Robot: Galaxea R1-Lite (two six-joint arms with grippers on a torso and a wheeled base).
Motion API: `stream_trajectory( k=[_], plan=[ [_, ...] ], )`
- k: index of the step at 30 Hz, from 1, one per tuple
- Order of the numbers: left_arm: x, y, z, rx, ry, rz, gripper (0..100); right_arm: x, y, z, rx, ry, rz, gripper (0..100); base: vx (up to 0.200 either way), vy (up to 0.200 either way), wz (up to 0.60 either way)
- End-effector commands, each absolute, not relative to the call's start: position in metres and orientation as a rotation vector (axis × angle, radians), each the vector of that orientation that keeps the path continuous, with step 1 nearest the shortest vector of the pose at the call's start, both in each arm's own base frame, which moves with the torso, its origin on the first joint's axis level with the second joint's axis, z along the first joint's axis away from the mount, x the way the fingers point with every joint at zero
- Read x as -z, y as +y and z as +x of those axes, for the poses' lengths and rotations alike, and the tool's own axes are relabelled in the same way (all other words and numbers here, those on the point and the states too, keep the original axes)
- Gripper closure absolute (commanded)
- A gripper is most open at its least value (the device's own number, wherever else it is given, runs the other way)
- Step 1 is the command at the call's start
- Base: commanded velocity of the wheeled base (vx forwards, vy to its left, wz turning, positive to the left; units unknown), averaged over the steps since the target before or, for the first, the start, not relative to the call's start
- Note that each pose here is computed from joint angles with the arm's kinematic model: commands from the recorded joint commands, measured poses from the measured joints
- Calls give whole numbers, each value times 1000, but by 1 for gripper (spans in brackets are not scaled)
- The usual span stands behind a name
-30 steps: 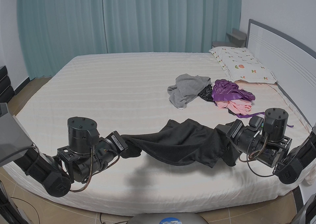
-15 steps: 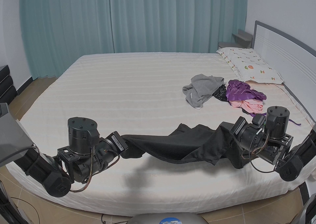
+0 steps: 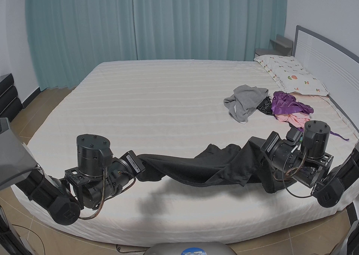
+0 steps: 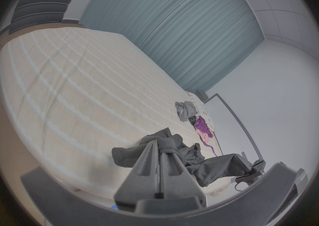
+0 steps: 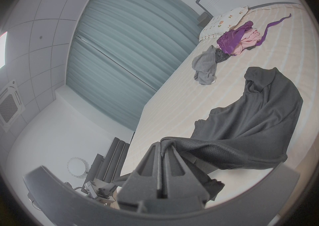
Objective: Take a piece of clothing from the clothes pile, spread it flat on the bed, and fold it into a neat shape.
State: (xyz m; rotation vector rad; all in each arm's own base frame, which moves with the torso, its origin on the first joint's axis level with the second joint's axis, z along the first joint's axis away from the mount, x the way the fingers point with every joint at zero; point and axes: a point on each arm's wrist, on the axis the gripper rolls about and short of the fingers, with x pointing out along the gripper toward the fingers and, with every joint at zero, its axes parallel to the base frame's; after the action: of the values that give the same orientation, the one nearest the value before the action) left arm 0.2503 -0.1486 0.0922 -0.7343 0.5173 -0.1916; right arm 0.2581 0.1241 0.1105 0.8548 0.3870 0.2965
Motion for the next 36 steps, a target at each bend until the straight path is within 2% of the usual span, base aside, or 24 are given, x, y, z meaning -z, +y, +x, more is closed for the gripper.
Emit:
stream_trajectory(
  k=[1,7,20,26,36],
  plan=[
    [-91,-148,250,189,519,-733,100,-108,124,258,-292,396,851,100,0,200,0],
    [-91,-145,246,181,522,-730,100,-110,124,256,-299,394,850,100,0,200,0],
    [-86,-137,231,168,554,-714,100,-104,119,245,-283,424,841,100,0,0,0],
    [-88,-138,218,186,561,-699,100,-113,112,226,-299,411,840,100,-200,0,0],
    [-128,-125,175,302,446,-715,100,-150,93,170,-413,273,807,100,-180,0,0]
  ],
)
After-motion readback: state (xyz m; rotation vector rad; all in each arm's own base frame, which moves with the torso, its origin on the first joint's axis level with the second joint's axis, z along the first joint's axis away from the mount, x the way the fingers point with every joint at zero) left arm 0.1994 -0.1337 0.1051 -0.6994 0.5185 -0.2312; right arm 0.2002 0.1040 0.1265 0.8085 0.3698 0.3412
